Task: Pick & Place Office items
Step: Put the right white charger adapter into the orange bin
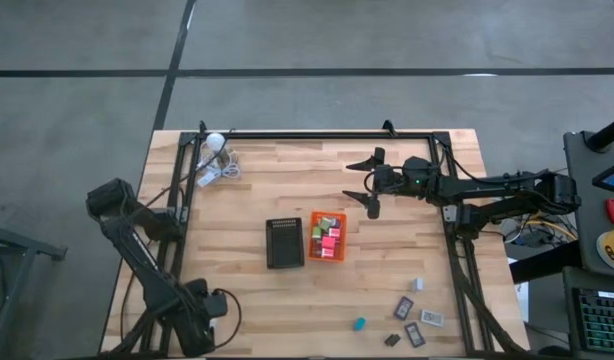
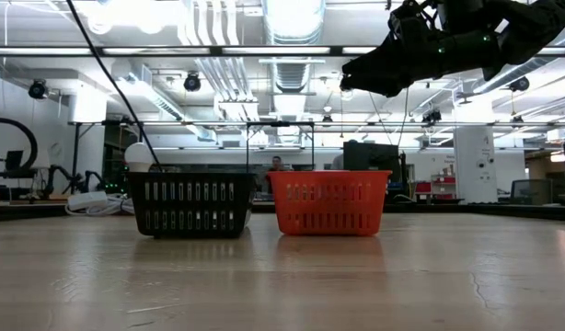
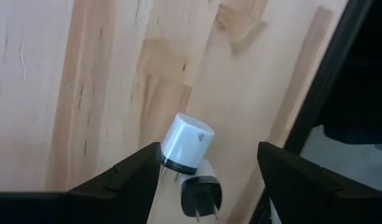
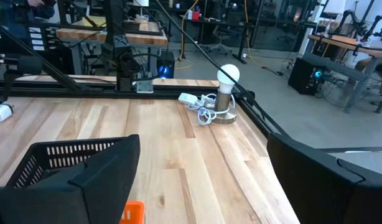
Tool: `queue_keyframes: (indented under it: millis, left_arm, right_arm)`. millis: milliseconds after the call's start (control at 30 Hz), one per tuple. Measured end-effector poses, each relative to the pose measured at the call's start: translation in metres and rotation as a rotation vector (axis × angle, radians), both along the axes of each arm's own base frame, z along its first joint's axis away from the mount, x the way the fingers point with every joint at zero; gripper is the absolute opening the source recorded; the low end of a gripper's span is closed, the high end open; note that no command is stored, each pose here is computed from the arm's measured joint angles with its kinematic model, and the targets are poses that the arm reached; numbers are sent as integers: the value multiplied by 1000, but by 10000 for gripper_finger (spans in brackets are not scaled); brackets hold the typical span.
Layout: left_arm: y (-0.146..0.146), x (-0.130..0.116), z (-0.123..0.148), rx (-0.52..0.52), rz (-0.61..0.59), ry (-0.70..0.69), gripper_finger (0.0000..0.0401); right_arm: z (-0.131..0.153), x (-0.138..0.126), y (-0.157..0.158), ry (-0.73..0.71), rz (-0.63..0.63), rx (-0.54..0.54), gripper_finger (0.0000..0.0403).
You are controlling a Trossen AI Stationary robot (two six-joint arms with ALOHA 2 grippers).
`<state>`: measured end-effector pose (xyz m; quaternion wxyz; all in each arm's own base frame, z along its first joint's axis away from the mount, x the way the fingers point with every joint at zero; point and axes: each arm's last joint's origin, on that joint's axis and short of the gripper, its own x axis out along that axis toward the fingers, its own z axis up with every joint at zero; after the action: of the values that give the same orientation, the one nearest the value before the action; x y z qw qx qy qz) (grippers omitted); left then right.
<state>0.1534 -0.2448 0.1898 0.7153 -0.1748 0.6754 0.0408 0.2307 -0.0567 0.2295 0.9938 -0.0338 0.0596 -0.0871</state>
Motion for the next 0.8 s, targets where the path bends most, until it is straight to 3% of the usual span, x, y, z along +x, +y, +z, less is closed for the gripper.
queue_keyframes:
  millis: [800]
  left_arm:
    - [-1, 0, -42, 82, -28, 69, 273]
  right_arm:
    - [0, 0, 0, 0, 1, 0, 341]
